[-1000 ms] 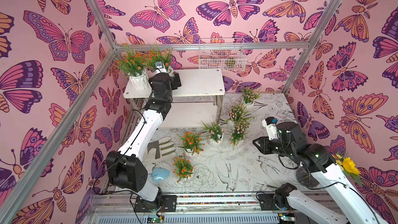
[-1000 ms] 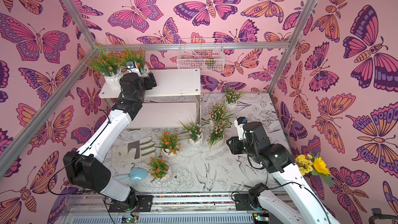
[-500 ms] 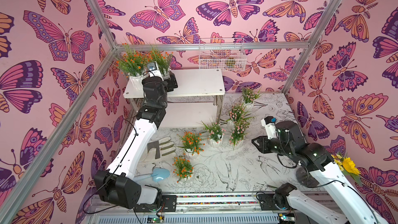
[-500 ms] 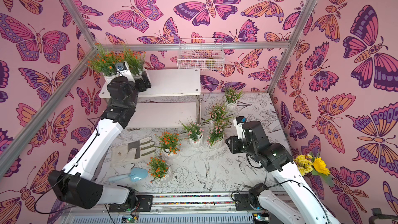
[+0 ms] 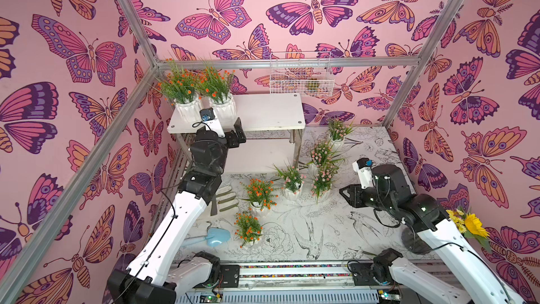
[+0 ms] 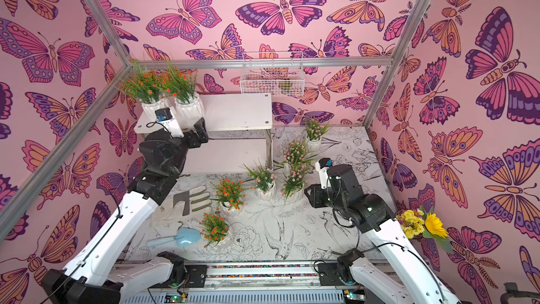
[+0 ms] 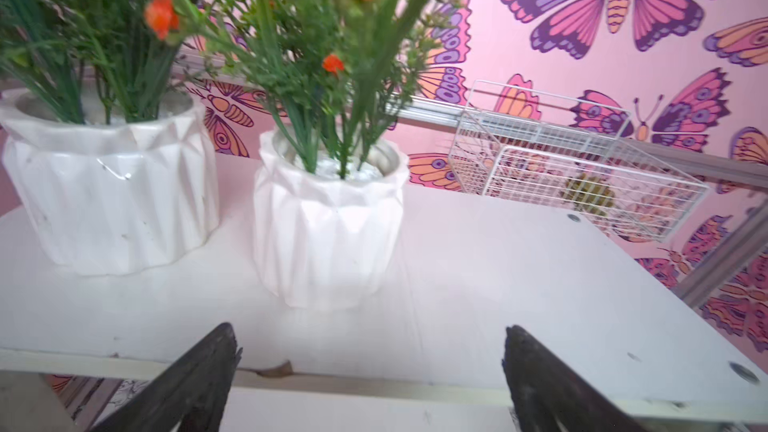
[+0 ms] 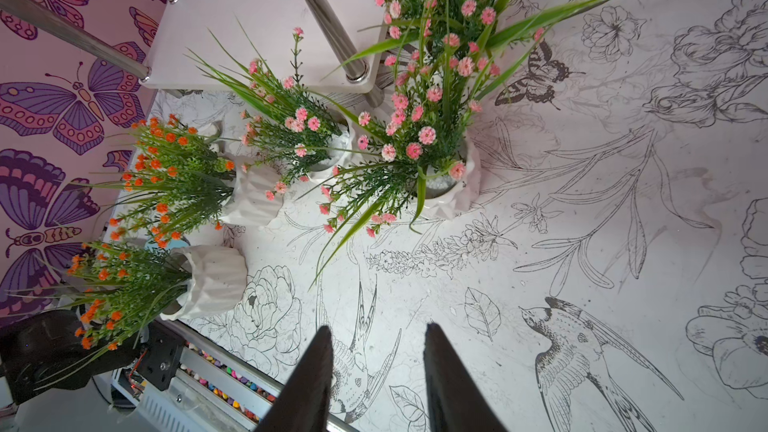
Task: Place the baby's breath potted plants on the rack by color
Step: Place the baby's breath potted plant on the rack, then pick up the baby's breath potted plant from the center of the board.
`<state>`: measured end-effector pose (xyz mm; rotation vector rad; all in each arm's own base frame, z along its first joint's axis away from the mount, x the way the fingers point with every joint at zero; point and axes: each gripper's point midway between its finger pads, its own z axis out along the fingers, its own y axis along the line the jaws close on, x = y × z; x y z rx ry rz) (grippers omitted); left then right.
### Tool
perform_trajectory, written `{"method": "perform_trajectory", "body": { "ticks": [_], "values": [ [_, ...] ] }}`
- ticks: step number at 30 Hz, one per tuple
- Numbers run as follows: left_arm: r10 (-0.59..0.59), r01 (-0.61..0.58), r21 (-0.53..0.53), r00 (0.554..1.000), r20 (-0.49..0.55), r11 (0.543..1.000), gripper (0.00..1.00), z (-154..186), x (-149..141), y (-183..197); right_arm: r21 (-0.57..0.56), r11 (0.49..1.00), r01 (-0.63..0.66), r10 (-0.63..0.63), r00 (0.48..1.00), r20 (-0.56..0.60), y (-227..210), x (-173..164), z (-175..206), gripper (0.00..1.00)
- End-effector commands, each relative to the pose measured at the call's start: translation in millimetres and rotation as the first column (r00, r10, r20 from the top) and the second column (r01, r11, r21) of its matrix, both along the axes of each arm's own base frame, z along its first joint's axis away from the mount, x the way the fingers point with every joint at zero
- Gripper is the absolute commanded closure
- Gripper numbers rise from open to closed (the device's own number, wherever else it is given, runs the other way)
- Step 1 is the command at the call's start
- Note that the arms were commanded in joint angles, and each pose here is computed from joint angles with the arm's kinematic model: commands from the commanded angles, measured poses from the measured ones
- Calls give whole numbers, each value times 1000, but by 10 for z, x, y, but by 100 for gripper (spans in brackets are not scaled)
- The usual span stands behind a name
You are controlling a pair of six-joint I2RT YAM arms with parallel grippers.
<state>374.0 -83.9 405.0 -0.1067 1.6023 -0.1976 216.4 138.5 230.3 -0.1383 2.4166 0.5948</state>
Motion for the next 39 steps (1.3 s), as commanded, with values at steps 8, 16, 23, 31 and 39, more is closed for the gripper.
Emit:
{"method": "perform_trajectory", "body": {
  "ticks": [8, 16, 23, 31, 39],
  "values": [
    [-155, 163, 50, 978, -136, 985, 0, -539, -332, -515, 42, 997, -70, 72, 996, -57, 290, 121, -290, 61],
    [-245, 264, 52, 941, -232, 963, 0, -899, -537, -770, 7, 992, -129, 130, 991, -45, 552, 90, -390, 61],
    [-367, 386, 18, 890, -269, 922, 0, -1087, -739, -951, 28, 981, -192, 194, 979, -55, 955, -23, -549, 61],
    [-462, 464, -84, 813, -356, 882, 1, -1339, -1105, -982, 58, 973, -225, 229, 971, -66, 1372, -224, -756, 61],
    [-480, 475, -136, 747, -460, 869, 3, -1429, -1443, -875, 65, 967, -248, 253, 964, -87, 1741, -377, -998, 62]
  ]
}}
